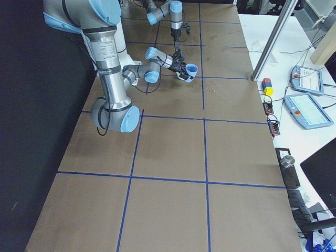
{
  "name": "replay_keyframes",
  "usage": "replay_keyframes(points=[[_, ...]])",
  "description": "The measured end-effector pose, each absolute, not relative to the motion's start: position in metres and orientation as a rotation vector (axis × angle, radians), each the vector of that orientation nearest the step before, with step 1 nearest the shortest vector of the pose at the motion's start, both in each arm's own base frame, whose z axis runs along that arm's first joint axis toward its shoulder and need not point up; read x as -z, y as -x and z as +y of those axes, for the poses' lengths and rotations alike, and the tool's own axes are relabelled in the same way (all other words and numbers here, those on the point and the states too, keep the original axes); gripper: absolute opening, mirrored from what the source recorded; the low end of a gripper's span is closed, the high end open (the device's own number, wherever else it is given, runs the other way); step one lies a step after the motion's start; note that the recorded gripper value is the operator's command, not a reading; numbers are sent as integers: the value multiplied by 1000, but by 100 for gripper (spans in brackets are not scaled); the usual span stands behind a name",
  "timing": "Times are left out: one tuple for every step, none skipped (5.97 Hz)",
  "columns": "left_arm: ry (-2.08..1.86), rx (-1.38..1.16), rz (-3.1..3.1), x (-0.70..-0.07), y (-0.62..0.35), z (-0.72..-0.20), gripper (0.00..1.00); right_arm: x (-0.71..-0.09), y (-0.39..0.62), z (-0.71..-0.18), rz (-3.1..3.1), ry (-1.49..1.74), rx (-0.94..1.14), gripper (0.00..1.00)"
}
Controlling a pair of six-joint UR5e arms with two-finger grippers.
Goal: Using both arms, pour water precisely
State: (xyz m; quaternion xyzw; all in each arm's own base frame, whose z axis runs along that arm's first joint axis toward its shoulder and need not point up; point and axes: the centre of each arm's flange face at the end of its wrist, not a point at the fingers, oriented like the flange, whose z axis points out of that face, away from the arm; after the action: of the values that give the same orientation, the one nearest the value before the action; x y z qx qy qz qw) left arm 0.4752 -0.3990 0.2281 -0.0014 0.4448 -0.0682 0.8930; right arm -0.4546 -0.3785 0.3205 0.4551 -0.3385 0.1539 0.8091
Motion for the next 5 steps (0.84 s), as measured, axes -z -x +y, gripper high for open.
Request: replay_keyframes(points=[[4,141,922,-228,-476,-399,100,-356,418,-381,-672,-962,-354,0],[4,141,923,-228,-476,-399,100,-390,380,-378,-646,-962,-374,0],[4,141,922,-228,-476,-399,100,-427,344,-371,-647,-971,-395,0],[4,140,922,-228,-476,-398,100,-466,316,-368,-639,-981,-412,0],[4,140,922,-228,-477,-398,100,-504,303,-368,-636,-996,-429,0]])
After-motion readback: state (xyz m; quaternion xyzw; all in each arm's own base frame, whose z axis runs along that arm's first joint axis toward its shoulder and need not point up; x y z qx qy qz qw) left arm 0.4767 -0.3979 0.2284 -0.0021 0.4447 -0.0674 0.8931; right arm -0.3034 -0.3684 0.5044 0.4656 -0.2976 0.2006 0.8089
